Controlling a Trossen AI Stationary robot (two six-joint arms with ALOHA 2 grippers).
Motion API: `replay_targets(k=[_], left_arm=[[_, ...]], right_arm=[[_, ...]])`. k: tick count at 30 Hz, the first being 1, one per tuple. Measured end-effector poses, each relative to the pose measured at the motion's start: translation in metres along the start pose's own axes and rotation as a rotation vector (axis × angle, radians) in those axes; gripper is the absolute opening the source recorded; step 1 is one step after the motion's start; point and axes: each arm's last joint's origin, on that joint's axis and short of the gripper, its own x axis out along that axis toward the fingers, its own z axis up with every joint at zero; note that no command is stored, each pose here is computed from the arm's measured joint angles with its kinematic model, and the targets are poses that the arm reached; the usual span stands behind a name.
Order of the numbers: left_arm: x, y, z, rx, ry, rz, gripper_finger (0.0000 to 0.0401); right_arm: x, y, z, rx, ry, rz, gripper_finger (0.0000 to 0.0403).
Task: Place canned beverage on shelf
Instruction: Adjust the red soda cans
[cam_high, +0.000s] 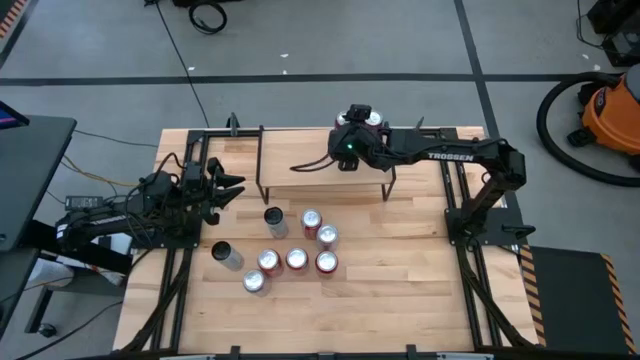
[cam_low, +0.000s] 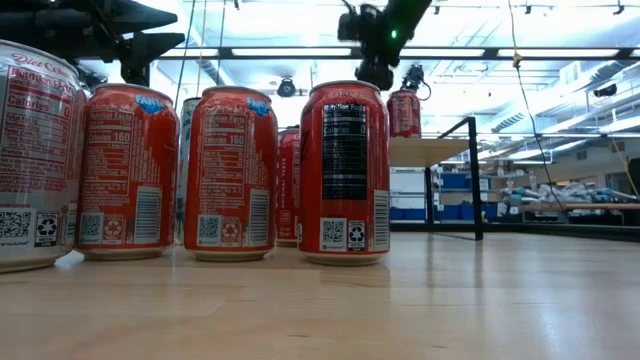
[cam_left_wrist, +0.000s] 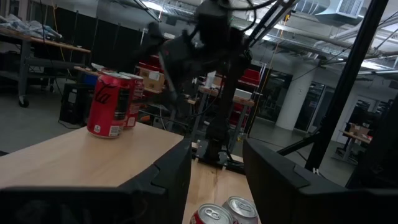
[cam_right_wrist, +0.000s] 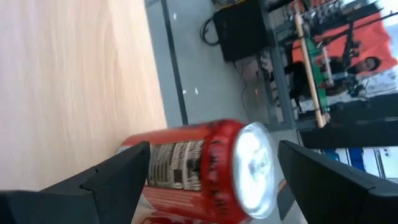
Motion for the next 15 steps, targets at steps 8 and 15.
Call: replay_targets(k=[8, 15], left_arm=[[0.0, 0.0, 0.0, -0.001, 0.0, 0.0, 0.0156], [0.0, 0.0, 0.0, -0.001, 0.002, 0.001, 0.0156]], right_arm=[[-0.035, -0.002, 0.0, -0.049, 0.019, -0.024, 0.0363], [-0.051, 0.0, -0.02, -0.054, 0.166, -0.042, 0.0363]])
